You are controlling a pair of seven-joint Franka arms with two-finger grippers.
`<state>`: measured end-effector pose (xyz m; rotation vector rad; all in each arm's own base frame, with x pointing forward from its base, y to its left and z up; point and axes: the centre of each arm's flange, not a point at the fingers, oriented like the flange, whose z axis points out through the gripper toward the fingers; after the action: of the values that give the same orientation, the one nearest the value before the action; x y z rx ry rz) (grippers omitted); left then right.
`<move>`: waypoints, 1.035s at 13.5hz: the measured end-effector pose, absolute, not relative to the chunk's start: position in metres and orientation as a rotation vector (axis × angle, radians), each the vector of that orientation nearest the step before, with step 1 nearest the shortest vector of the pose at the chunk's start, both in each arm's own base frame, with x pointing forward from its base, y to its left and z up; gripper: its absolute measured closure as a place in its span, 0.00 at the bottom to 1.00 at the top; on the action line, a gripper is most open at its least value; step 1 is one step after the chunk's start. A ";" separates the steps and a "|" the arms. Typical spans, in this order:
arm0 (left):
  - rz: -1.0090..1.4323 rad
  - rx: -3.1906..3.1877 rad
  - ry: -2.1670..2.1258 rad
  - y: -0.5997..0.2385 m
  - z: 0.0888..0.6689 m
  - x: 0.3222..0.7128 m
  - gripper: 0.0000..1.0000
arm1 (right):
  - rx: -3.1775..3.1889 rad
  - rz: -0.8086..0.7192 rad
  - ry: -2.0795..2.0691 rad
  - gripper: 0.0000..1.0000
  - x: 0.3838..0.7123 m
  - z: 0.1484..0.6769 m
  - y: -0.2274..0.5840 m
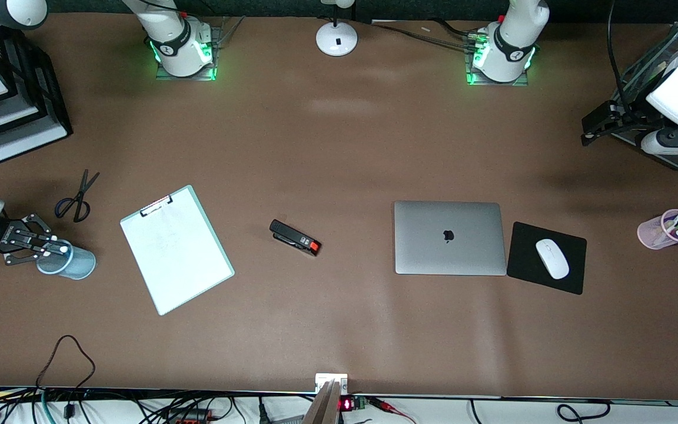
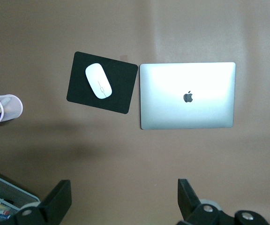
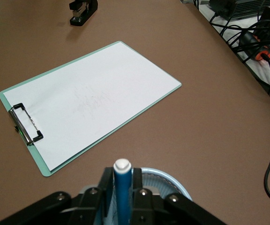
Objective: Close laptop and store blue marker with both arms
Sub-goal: 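Lower the blue marker into the cup and open the right gripper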
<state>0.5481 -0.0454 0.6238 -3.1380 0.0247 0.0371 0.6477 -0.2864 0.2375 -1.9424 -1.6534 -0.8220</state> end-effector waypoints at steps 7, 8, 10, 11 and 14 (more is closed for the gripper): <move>0.036 -3.138 0.025 -0.046 0.624 0.548 0.00 | -1.963 -0.763 -1.493 0.00 0.655 0.281 -0.279; 0.036 -3.138 0.025 -0.046 0.624 0.548 0.00 | -1.992 -0.719 -1.470 0.00 0.658 0.302 -0.278; 0.035 -3.138 0.025 -0.046 0.624 0.548 0.00 | -2.041 -0.632 -1.436 0.00 0.665 0.347 -0.268; 0.035 -3.138 0.026 -0.046 0.624 0.548 0.00 | -2.059 -0.582 -1.421 0.00 0.668 0.367 -0.258; 0.035 -3.138 0.026 -0.046 0.624 0.548 0.00 | -2.151 -0.433 -1.387 0.00 0.684 0.414 -0.223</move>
<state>0.5477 -0.0458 0.6244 -3.1380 0.0258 0.0353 0.6838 -0.2234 0.4140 -2.1514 -1.3866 -0.4332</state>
